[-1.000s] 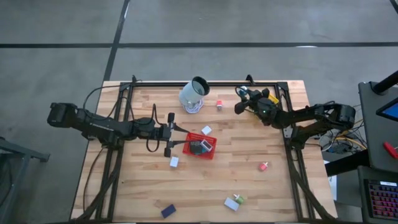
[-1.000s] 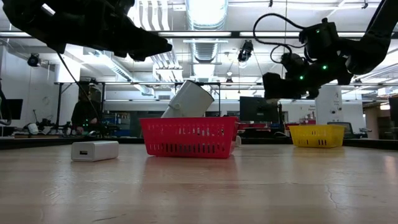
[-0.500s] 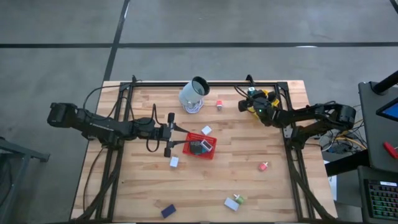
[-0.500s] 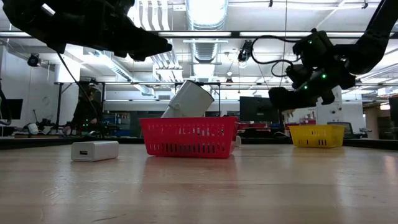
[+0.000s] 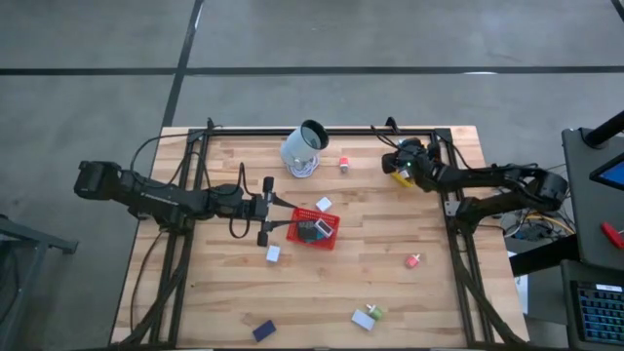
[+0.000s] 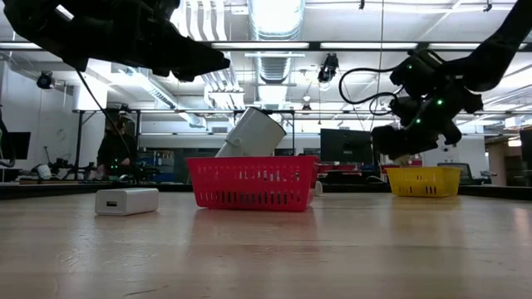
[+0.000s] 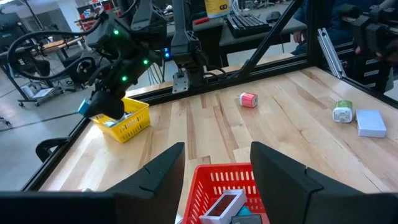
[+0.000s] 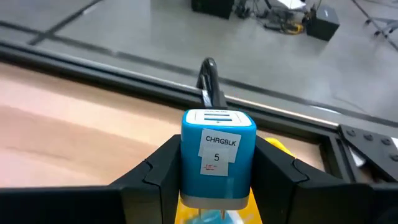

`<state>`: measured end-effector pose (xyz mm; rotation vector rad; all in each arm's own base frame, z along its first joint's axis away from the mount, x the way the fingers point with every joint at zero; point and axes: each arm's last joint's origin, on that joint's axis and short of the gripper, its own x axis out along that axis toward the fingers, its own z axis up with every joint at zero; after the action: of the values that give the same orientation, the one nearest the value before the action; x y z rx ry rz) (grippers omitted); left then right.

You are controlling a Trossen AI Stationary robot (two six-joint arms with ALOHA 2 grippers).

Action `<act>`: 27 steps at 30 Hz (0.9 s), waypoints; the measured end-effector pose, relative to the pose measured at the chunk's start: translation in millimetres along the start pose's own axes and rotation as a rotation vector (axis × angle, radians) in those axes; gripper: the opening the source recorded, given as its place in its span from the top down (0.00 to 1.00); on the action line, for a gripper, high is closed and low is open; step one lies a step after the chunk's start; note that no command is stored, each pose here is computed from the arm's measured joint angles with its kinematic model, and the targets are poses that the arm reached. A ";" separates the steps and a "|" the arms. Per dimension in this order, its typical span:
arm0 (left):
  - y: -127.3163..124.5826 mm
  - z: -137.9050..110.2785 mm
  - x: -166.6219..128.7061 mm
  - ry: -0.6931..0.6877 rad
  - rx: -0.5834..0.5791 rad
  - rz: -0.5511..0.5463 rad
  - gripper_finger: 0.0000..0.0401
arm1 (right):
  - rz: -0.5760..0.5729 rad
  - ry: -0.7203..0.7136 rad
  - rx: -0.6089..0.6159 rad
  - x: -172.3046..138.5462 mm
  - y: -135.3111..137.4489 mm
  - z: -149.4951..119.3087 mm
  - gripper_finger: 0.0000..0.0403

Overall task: Pick & Place Office items
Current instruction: Put the blue charger adapter into the yellow basket

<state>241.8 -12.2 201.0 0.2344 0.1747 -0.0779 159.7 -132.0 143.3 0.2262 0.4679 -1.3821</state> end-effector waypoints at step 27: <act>-1.2 -4.2 -1.5 0.006 -0.003 -0.005 0.54 | 0.044 0.335 -0.187 -13.6 -6.8 12.3 0.65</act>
<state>239.6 -12.2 197.0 0.2308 0.1815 -0.0820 153.8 -126.4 161.1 0.3139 0.8614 -1.2521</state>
